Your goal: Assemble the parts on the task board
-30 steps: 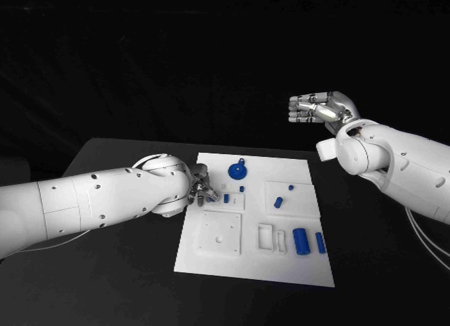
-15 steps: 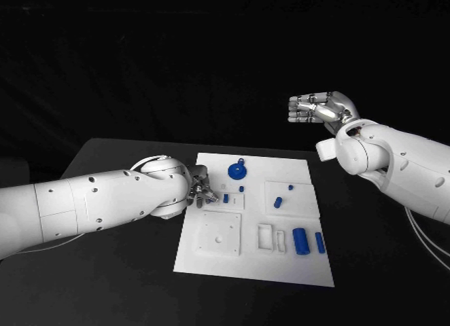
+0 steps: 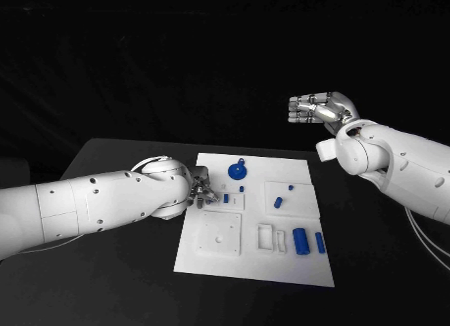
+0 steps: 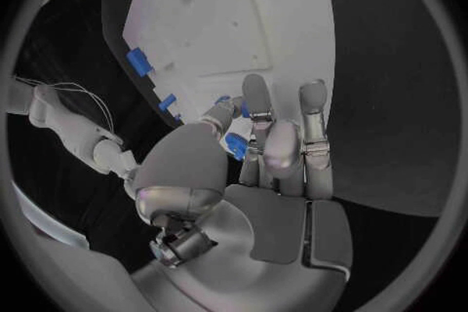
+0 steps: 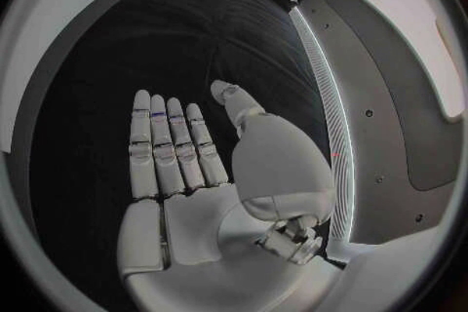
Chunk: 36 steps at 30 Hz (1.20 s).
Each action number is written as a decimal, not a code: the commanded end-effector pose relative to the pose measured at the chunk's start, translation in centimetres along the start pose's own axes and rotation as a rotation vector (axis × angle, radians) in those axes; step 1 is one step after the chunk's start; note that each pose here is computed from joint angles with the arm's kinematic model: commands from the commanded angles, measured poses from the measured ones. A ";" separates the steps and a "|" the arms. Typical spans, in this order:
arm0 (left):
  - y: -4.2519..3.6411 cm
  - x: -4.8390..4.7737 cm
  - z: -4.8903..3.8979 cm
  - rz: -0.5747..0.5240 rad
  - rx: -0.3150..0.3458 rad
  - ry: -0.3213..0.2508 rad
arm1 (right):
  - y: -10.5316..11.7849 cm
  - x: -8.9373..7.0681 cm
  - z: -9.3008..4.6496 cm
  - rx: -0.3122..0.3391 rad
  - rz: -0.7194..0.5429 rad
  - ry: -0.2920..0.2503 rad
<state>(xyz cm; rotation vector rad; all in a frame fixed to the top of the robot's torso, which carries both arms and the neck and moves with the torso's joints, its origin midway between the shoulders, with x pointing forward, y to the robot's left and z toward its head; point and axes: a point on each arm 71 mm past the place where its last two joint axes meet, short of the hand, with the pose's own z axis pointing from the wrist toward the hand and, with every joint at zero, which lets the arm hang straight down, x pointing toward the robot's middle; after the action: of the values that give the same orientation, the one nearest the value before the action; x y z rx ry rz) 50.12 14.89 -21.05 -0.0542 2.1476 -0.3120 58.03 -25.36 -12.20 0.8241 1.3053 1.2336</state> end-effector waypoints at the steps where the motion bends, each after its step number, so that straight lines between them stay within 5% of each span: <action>1: 0.19 1.46 0.34 0.027 -0.016 0.079 | 0.1 0.2 0.0 -0.014 -0.001 0.018; 36: 0.50 1.61 1.16 0.042 -0.063 0.160 | 0.1 0.2 0.0 -0.012 0.000 0.025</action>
<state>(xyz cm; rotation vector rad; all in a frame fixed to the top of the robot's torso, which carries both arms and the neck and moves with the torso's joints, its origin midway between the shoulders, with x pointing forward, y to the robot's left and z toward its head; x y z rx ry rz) 51.25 14.75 -21.07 -0.0527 2.2036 -0.2817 58.02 -25.29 -12.21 0.8216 1.3111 1.2389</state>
